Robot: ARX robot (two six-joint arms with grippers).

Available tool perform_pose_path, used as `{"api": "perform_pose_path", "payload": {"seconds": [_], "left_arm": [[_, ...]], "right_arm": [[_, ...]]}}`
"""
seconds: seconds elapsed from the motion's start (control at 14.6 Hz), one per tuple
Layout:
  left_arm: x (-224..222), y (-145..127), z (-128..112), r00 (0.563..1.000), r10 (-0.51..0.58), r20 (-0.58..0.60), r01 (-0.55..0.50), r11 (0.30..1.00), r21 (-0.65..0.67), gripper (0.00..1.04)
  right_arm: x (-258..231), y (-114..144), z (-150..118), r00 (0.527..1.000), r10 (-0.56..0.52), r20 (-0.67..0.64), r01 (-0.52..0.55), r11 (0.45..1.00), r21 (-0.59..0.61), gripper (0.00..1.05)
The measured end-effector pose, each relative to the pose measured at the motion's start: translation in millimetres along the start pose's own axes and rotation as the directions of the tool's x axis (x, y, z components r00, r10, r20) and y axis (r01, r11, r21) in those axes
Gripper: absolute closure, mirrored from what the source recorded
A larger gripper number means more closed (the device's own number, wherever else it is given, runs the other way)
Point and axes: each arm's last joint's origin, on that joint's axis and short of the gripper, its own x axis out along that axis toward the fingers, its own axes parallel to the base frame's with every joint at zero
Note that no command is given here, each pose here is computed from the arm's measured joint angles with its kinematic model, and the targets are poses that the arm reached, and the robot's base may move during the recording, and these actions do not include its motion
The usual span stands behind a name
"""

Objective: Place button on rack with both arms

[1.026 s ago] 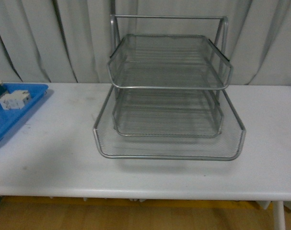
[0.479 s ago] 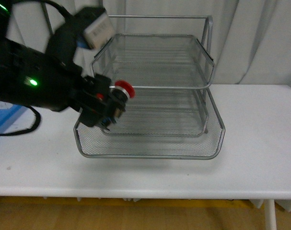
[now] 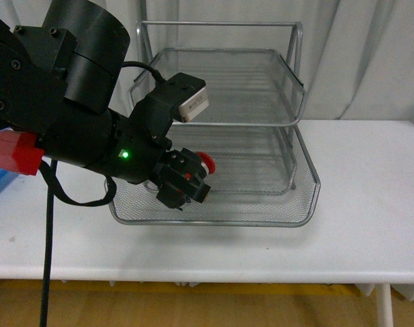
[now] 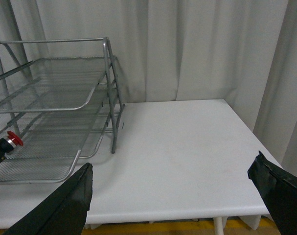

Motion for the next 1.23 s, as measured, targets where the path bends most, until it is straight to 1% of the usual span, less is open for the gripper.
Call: {"api": "perform_pose_path", "payload": {"seconds": [0.07,0.21,0.27,0.41,0.48,0.55,0.62,0.68,0.75,0.82,0.89,0.96,1.03,1.09,1.23], "left_arm": [[-0.1,0.6,1.0,1.000,0.003,0.011,-0.003,1.000,0.000,0.50],[-17.7,0.2,1.5,0.998,-0.021,0.056,0.022,1.000,-0.007,0.30],[-29.4,0.0,1.6,0.996,-0.026,0.081,0.028,0.999,-0.018,0.23],[-63.1,2.4,4.8,0.982,-0.008,0.189,0.015,0.999,-0.033,0.07],[-82.2,2.6,11.3,0.972,0.006,0.235,0.005,0.999,-0.044,0.06],[-87.3,4.5,19.1,0.938,0.100,0.333,-0.086,0.995,-0.057,0.10],[-88.3,-8.9,-31.3,0.758,0.530,0.379,-0.434,0.845,-0.313,0.35],[-147.6,-5.8,-54.1,0.528,0.705,0.473,-0.511,0.709,-0.486,0.70],[-155.3,-10.6,-59.0,0.528,0.696,0.488,-0.498,0.718,-0.485,0.79],[-156.5,-15.6,-72.7,0.558,0.688,0.464,-0.497,0.724,-0.478,0.88],[-156.3,-21.0,-89.9,0.602,0.677,0.423,-0.497,0.732,-0.466,1.01],[-163.5,-24.1,-98.9,0.602,0.681,0.417,-0.497,0.728,-0.471,1.03],[-173.2,-26.5,-100.8,0.579,0.686,0.440,-0.497,0.725,-0.477,1.03],[-180.2,-29.2,-105.8,0.537,0.693,0.480,-0.496,0.721,-0.485,1.03],[-179.6,-38.8,-129.3,0.612,0.678,0.409,-0.495,0.730,-0.470,1.03]], "right_arm": [[0.0,0.0,0.0,1.000,0.000,0.000,0.000,1.000,0.000,0.06],[0.0,0.0,0.0,1.000,0.000,0.000,0.000,1.000,0.000,0.06],[0.0,0.0,0.0,1.000,0.000,0.000,0.000,1.000,0.000,0.06],[0.0,0.0,0.0,1.000,0.000,0.000,0.000,1.000,0.000,0.06],[0.0,0.0,-0.1,1.000,0.000,-0.001,0.000,1.000,0.000,0.06],[0.0,0.0,0.1,1.000,0.000,0.001,0.000,1.000,0.000,0.06],[0.0,0.0,-0.2,1.000,0.002,-0.002,-0.002,1.000,0.000,0.06],[0.0,0.1,-0.1,1.000,0.003,-0.001,-0.003,1.000,0.000,0.06],[0.0,0.1,0.0,1.000,0.003,0.000,-0.003,1.000,0.000,0.06],[0.0,0.1,0.0,1.000,0.003,0.000,-0.003,1.000,0.000,0.06],[0.0,0.1,0.0,1.000,0.003,0.000,-0.003,1.000,0.000,0.06],[0.0,0.1,0.0,1.000,0.003,0.000,-0.003,1.000,0.000,0.06],[0.0,0.1,0.0,1.000,0.003,0.000,-0.003,1.000,0.000,0.06],[0.0,0.1,0.0,1.000,0.003,0.000,-0.003,1.000,0.000,0.06],[0.0,0.1,0.0,1.000,0.003,0.000,-0.003,1.000,0.000,0.06]]}}
